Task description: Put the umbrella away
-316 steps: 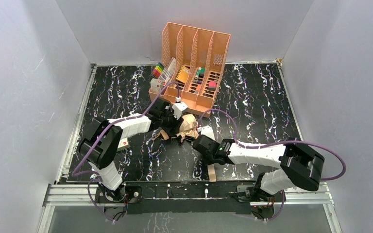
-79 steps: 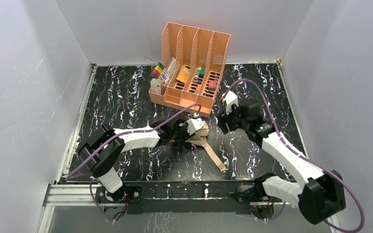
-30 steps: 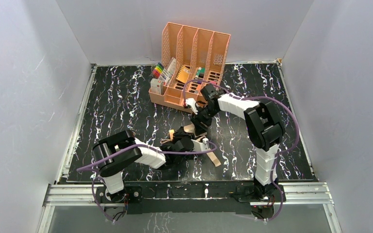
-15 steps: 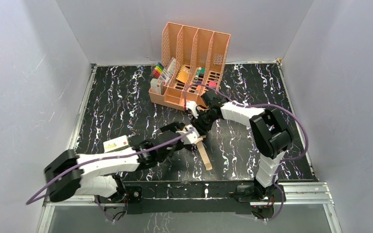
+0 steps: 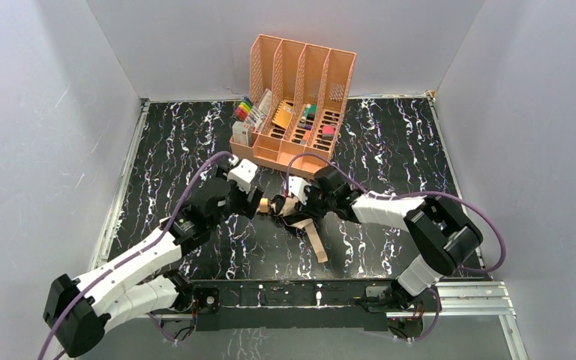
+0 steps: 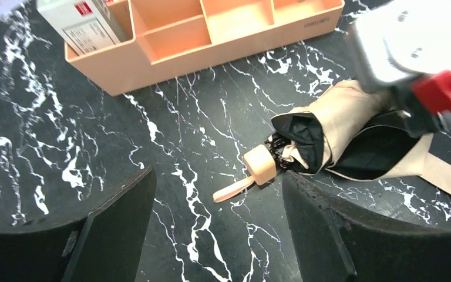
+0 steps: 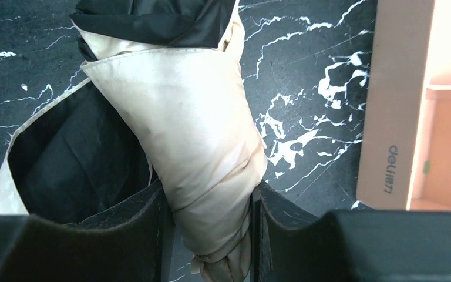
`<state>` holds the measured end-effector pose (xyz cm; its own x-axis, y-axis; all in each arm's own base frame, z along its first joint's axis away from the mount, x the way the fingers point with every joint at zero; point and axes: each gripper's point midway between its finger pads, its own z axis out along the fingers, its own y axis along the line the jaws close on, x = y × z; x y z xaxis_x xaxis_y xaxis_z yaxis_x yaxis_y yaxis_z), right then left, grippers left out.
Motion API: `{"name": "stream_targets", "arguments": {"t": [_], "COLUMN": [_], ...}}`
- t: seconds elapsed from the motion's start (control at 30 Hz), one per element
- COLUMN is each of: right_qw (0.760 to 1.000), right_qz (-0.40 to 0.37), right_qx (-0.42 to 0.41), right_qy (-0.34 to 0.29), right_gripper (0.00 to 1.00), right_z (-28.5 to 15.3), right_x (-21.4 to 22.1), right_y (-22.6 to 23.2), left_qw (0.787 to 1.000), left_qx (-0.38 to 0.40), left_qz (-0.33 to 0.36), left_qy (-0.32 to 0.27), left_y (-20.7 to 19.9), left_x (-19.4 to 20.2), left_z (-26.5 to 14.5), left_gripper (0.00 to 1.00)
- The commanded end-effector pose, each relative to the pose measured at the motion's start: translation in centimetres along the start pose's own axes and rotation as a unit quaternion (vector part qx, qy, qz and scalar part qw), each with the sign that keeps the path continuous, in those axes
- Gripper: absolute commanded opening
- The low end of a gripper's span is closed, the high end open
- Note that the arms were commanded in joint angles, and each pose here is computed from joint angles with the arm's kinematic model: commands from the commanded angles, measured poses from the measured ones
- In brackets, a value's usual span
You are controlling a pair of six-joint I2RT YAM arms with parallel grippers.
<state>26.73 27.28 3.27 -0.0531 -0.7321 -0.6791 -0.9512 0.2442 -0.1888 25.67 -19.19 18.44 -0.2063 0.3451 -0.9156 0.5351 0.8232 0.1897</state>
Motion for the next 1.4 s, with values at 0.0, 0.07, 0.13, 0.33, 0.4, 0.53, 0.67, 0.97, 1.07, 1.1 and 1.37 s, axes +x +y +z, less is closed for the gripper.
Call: {"name": "stream_targets", "arguments": {"t": [0.0,0.07,0.13,0.33,0.4,0.53,0.67,0.97,1.07,1.1,1.37], "right_qw": [0.997,0.994,0.989,0.973,0.968,0.948,0.945,0.938,0.938,0.938,0.937], "right_qz": [-0.056,-0.079,-0.112,-0.191,-0.207,-0.274,-0.291,-0.307,-0.308,-0.308,-0.307], "right_qx": [0.042,0.066,0.088,0.129,0.140,0.147,0.138,0.144,0.144,0.143,0.152], "right_qy": [0.042,0.039,0.037,0.015,-0.001,-0.075,-0.063,-0.070,-0.071,-0.070,-0.073], "right_gripper": [0.13,0.13,0.13,0.12,0.15,0.20,0.19,0.19,0.19,0.19,0.18], "right_z": [0.6,0.5,0.5,0.4,0.1,-1.0,-0.7,-0.9,-0.8,-0.8,-0.8], "right_x": [3.7,3.8,3.9,3.1,2.4,0.7,1.4,1.0,0.9,0.9,0.5], "right_y": [1.0,1.2,1.8,2.6,3.0,4.3,4.9,5.0,5.1,5.2,5.0], "left_qw": [0.996,0.995,0.994,0.985,0.982,0.970,0.953,0.918,0.911,0.909,0.879], "left_qx": [0.073,0.083,0.096,0.160,0.174,0.217,0.267,0.350,0.365,0.370,0.400], "left_qz": [-0.047,-0.051,-0.060,-0.058,-0.051,-0.056,-0.071,-0.089,-0.093,-0.093,-0.099], "left_qy": [-0.009,-0.010,-0.010,0.027,0.049,0.099,0.128,0.165,0.165,0.166,0.238], "left_y": [-1.0,-0.8,-0.9,-2.7,-3.0,-4.3,-6.3,-9.2,-9.8,-9.9,-11.2], "left_x": [-2.1,-2.6,-2.7,-1.3,-0.2,2.6,4.7,5.9,5.8,5.9,9.9], "left_z": [1.0,1.9,2.8,4.1,4.5,4.8,4.9,6.6,7.4,7.7,7.9], "left_gripper": [0.78,0.81,0.88,0.98,0.98,0.98,0.98,0.98,0.98,0.98,0.98]}}
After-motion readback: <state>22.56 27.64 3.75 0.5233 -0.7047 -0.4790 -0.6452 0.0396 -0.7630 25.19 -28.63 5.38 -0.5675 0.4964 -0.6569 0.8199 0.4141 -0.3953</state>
